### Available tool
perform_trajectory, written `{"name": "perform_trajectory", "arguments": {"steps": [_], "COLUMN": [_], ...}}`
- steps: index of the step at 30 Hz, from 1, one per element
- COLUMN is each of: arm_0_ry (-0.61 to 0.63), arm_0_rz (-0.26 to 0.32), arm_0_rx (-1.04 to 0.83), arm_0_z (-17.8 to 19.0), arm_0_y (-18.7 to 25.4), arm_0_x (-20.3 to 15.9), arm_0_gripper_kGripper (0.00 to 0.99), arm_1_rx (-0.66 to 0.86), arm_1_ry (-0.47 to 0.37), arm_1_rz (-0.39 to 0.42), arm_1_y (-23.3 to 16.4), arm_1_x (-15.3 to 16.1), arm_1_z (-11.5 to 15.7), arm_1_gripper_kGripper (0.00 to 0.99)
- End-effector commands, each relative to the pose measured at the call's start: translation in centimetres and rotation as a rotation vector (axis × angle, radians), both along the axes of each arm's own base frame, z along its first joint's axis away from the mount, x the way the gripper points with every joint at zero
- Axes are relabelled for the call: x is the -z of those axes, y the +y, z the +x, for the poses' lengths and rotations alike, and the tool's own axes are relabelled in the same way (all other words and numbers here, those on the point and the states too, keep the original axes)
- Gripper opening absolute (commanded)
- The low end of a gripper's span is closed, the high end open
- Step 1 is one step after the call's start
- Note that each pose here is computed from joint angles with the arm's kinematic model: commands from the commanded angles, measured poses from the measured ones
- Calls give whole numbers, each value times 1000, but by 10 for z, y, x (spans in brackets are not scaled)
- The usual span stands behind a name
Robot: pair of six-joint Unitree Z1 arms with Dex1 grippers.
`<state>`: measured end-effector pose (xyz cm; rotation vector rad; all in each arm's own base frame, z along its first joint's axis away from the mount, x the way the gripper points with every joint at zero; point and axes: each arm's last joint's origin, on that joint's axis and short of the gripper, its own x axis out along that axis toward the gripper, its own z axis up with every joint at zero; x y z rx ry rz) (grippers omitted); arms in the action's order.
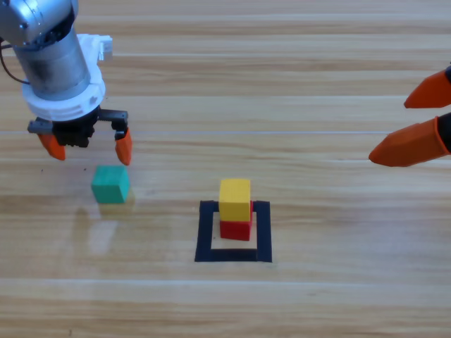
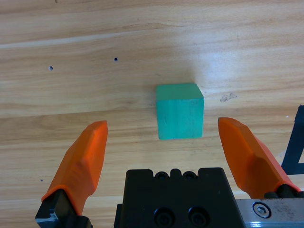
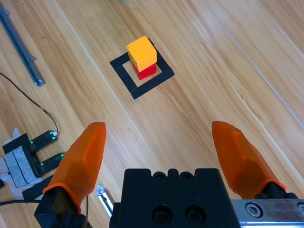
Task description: Stack the blocks in the rectangular block: red at the bottom, yellow in the middle, green on top
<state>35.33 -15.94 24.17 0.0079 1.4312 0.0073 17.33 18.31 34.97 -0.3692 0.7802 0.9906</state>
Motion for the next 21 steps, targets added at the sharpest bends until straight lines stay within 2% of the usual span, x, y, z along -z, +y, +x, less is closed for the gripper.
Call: {"name": "perform_trajectory", "arguments": {"steps": [1, 9, 21], "arm_0_ry": [32, 22, -14], "arm_0_rz": [16, 22, 18], "arm_0_rx": [1, 3, 20], "arm_0_z": [-13, -29, -22], "arm_0_y": [-14, -16, -27], "arm_0_x": [16, 42, 53], "arm_0_gripper_kGripper": [990, 990, 969], "arm_1_rx": [-9, -22, -30], "arm_1_ry": [40, 50, 56], "arm_1_rz": [-9, -7, -9], "arm_1_y": [2, 3, 4], "arm_1_x": [7, 8, 9], "arm_1_z": [10, 10, 11], "arm_1_gripper_kGripper": [982, 982, 982]}}
